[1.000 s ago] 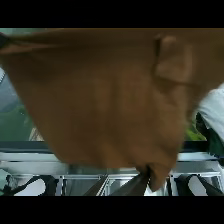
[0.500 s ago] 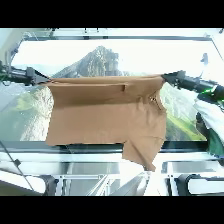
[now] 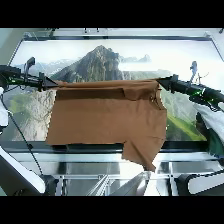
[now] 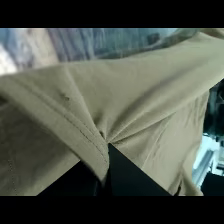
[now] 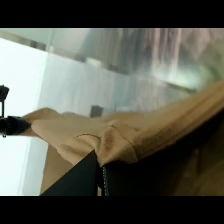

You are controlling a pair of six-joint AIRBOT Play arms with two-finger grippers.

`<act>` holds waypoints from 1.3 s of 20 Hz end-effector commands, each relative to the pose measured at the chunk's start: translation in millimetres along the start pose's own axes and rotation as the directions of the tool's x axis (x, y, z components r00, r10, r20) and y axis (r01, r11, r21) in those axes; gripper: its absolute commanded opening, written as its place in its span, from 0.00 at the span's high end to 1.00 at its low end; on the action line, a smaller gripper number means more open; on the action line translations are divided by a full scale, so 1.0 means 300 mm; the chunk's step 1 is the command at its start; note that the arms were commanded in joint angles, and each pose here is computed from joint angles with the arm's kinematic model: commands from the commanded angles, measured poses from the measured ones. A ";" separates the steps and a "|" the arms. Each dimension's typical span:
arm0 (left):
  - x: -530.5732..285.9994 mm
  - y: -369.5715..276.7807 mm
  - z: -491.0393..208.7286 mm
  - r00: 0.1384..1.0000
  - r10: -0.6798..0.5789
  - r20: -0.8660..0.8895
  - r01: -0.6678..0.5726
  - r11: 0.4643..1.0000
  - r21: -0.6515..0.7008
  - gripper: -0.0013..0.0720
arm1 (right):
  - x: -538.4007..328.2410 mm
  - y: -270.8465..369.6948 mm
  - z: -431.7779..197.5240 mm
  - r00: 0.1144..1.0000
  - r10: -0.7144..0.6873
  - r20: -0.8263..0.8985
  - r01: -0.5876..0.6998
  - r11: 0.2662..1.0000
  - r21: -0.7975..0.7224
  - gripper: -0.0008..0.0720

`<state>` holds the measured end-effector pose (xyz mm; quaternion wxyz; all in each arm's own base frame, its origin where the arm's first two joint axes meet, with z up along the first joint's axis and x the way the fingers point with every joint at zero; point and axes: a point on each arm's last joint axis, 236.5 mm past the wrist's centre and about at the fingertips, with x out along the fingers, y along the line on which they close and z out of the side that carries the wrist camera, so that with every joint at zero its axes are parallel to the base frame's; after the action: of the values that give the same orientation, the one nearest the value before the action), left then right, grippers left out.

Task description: Fold the shirts.

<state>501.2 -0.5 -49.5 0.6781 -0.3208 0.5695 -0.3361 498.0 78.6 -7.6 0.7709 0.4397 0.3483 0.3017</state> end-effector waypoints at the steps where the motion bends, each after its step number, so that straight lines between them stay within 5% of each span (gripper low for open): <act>1: 0.023 0.023 -0.064 0.995 -0.052 -0.088 0.044 0.996 -0.083 0.95 | -0.022 -0.092 -0.137 0.979 -0.103 -0.175 0.114 0.992 0.055 0.97; 9: 0.088 0.063 -0.165 0.983 -0.103 -0.153 0.061 0.965 -0.256 0.95 | -0.048 -0.176 -0.198 0.947 -0.206 -0.248 0.223 0.974 0.045 0.97; 14: 0.107 0.056 -0.167 0.982 -0.102 -0.162 0.058 0.966 -0.253 0.97 | -0.045 -0.174 -0.200 0.946 -0.205 -0.249 0.224 0.973 0.049 0.96; 15: 0.099 0.049 -0.161 0.982 -0.100 -0.163 0.057 0.966 -0.250 0.84 | -0.045 -0.170 -0.203 0.946 -0.200 -0.253 0.222 0.973 0.059 0.89; 16: 0.091 0.043 -0.151 0.983 -0.094 -0.159 0.049 0.962 -0.267 0.57 | -0.046 -0.168 -0.205 0.946 -0.198 -0.256 0.224 0.972 0.077 0.69; 18: 0.054 0.029 -0.138 0.984 -0.090 -0.156 0.046 0.961 -0.271 0.31 | -0.055 -0.150 -0.211 0.947 -0.177 -0.268 0.208 0.974 0.089 0.64; 19: 0.028 0.020 -0.138 0.983 -0.094 -0.160 0.044 0.956 -0.289 0.26 | -0.067 -0.134 -0.210 0.948 -0.163 -0.273 0.197 0.975 0.100 0.64; 23: -0.095 -0.019 -0.166 0.986 -0.097 -0.135 0.040 0.927 -0.372 0.27 | -0.183 -0.049 -0.154 0.961 -0.122 -0.247 0.153 0.982 0.109 0.54; 24: -0.125 -0.029 -0.190 0.988 -0.091 -0.128 0.037 0.926 -0.377 0.36 | -0.228 -0.040 -0.138 0.961 -0.138 -0.239 0.167 0.980 0.104 0.54; 26: -0.190 0.007 -0.311 0.985 0.002 -0.174 -0.076 0.904 -0.421 0.37 | -0.329 -0.045 -0.135 0.948 -0.215 -0.235 0.240 0.967 0.084 0.54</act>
<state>438.4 20.7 -37.2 0.5544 -0.4282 0.6630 -0.2642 431.5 39.9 -22.5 0.7254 0.4139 0.4857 0.2582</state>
